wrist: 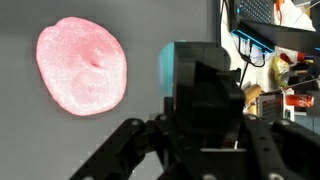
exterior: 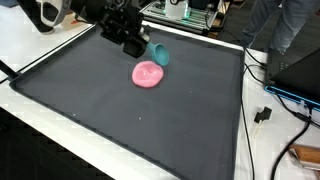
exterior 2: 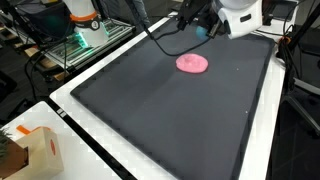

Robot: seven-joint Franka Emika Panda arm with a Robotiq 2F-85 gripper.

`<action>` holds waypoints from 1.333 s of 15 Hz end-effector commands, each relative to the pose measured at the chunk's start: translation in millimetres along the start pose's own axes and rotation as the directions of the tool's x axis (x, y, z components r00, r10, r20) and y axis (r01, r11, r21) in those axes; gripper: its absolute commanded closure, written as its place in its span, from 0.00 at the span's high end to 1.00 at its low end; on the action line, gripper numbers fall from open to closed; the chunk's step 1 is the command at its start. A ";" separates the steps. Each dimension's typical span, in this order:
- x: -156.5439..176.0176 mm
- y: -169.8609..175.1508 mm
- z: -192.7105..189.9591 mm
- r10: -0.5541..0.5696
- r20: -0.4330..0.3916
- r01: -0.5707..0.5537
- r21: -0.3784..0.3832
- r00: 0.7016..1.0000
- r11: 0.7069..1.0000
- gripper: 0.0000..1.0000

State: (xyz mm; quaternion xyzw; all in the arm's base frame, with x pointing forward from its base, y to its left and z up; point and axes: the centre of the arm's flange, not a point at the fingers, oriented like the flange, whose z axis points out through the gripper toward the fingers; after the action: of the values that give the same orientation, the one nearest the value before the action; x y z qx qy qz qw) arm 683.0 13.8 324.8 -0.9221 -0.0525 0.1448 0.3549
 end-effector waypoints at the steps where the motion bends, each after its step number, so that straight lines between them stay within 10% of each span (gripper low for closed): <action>1: -5.0 8.0 3.4 -0.002 0.006 0.002 0.052 1.000 0.999 0.25; 20: -4.9 13.6 0.0 0.112 0.013 -0.111 -0.043 0.994 0.993 0.25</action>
State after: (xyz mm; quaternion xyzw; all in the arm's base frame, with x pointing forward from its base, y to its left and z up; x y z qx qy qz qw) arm 682.1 3.9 310.7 -0.9239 -0.0202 0.1632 0.3456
